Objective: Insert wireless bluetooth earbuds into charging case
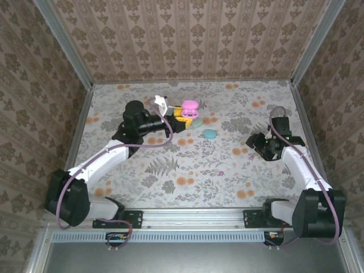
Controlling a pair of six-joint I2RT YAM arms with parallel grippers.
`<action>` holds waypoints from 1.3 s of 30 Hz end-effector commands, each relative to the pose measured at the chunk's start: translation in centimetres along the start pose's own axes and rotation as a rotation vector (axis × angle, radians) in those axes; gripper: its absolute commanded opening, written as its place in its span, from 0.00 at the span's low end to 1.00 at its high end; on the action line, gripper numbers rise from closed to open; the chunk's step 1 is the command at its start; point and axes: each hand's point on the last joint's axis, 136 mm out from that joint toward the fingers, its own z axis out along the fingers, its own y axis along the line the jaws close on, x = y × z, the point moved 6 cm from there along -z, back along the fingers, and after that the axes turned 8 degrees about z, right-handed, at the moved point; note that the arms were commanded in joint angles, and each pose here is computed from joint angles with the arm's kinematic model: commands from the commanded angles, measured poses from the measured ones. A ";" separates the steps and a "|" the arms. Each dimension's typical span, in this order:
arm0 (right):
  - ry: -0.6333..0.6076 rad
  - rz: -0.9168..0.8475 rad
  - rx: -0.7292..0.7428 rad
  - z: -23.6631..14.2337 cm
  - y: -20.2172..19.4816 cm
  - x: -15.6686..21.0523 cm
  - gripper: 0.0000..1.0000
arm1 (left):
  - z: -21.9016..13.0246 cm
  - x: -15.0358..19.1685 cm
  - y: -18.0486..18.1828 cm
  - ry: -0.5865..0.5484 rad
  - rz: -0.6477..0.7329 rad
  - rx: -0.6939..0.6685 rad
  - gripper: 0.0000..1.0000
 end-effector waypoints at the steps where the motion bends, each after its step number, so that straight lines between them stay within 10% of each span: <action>1: -0.004 0.039 0.084 0.8 -1.4 0.0 0.52 | -0.4 -1.1 -0.6 -0.031 0.041 0.000 0.32; 39: 0.134 -0.072 0.358 7.0 -2.6 -0.3 0.32 | -0.4 -0.8 -0.4 0.002 0.045 -0.011 0.32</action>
